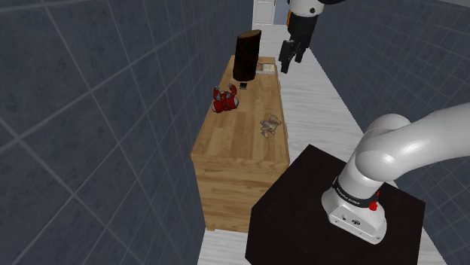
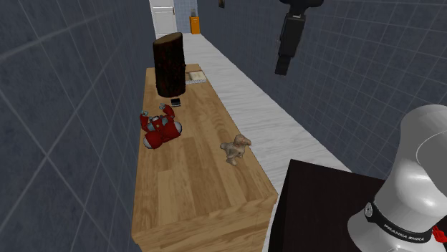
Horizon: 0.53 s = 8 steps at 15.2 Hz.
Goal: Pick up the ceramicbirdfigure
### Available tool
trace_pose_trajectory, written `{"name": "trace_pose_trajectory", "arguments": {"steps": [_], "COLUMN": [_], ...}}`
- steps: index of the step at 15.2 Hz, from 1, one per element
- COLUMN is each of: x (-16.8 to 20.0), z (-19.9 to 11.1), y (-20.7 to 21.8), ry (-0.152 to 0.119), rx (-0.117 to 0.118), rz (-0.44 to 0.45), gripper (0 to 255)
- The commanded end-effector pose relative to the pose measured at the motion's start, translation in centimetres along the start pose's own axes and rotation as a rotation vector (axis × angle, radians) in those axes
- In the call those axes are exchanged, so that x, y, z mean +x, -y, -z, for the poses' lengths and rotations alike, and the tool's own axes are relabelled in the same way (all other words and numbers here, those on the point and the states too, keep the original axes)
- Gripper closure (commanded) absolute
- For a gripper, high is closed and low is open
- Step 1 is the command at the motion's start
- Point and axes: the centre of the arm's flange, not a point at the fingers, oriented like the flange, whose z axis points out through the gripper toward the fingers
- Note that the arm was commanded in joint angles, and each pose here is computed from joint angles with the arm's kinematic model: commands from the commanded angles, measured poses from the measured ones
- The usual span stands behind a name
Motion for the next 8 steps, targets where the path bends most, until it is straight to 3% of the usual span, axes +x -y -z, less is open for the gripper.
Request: {"name": "trace_pose_trajectory", "arguments": {"steps": [1,8], "x": [0.0,1.8], "z": [0.0,-8.5], "y": [0.0,-3.0], "ry": [0.000,0.001], "rx": [0.000,-0.005], "rz": [0.000,0.001], "gripper": [0,0]}}
